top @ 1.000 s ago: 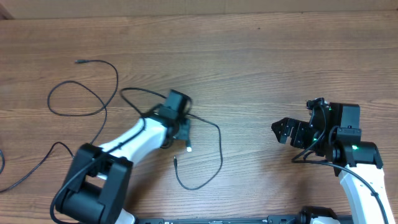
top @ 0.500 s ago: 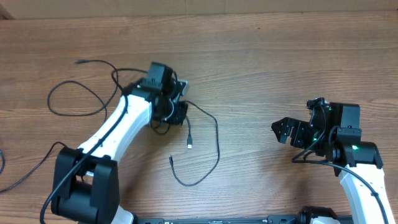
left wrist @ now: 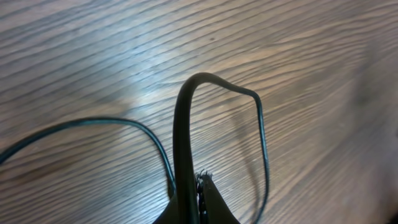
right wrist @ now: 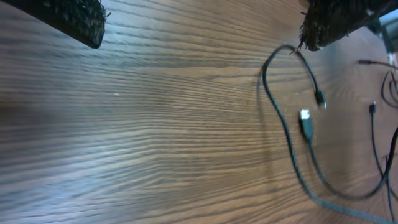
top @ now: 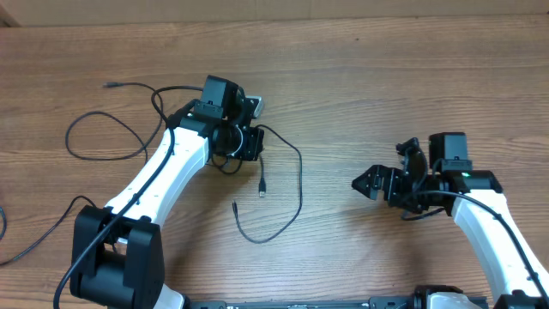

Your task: Untangle cables

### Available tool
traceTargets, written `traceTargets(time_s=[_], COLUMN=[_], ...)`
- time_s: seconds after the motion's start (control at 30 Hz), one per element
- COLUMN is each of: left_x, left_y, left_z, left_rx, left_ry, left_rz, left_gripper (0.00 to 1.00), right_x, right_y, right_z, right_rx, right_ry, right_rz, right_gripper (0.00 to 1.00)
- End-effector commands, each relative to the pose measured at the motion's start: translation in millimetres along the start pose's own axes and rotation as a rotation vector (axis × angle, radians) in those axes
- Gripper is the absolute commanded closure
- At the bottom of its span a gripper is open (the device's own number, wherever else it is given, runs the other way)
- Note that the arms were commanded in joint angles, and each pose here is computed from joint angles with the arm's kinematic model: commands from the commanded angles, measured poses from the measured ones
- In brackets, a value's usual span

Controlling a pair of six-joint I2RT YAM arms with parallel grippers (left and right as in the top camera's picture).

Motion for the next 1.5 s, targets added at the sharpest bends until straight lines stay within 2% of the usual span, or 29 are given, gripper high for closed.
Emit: traceTargets(time_s=[0.0, 0.1, 0.2, 0.37, 0.47, 0.53, 0.73, 0.9, 1.07, 1.17, 1.3, 1.47], left_x=[-4, -1, 3, 1, 0, 1, 2, 1, 1, 2, 3, 2], left_y=[-21, -23, -24, -9, -9, -12, -14, -14, -14, -14, -14, -13], left_z=[-8, -7, -5, -4, -4, -4, -4, -4, -4, -4, -4, -4], left_rx=[0.08, 0.08, 0.071, -0.034, -0.034, -0.012, 0.005, 0.006, 0.005, 0.005, 0.003, -0.001], left_ry=[-0.014, -0.004, 0.012, -0.006, -0.012, -0.006, 0.001, -0.002, -0.001, 0.001, 0.006, 0.004], left_rz=[0.011, 0.03, 0.03, -0.12, -0.188, -0.189, -0.191, -0.219, -0.22, -0.22, -0.221, -0.199], left_gripper=[0.96, 0.96, 0.96, 0.96, 0.96, 0.96, 0.96, 0.96, 0.96, 0.96, 0.96, 0.96], right_x=[1, -3, -8, -2, 1, 0, -9, -5, -10, -12, -15, -11], right_y=[16, 47, 73, 82, 82, 80, 80, 102, 100, 105, 102, 94], right_z=[6, 12, 25, 47, 68, 87, 104, 112, 123, 124, 126, 138], right_rx=[-0.065, -0.185, -0.23, -0.241, -0.241, -0.243, -0.264, -0.293, -0.169, -0.183, -0.163, -0.145], right_ry=[0.014, 0.001, -0.013, 0.037, 0.08, 0.1, 0.079, 0.063, 0.004, -0.01, -0.023, 0.006], right_rz=[-0.05, -0.153, -0.193, -0.227, -0.219, -0.217, -0.207, -0.294, -0.173, -0.163, -0.161, -0.121], right_gripper=[0.0, 0.0, 0.0, 0.0, 0.01, 0.04, 0.04, 0.08, 0.08, 0.09, 0.12, 0.25])
Point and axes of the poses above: each gripper's point midway between its finger pads, its own z axis out along the fingers, its own y axis along the line the jaws close on, x = y × z, the point moved 3 cm from there along -z, back along the fingers, and after that the axes turned 3 degrees about -z, right-handed, at the moved point
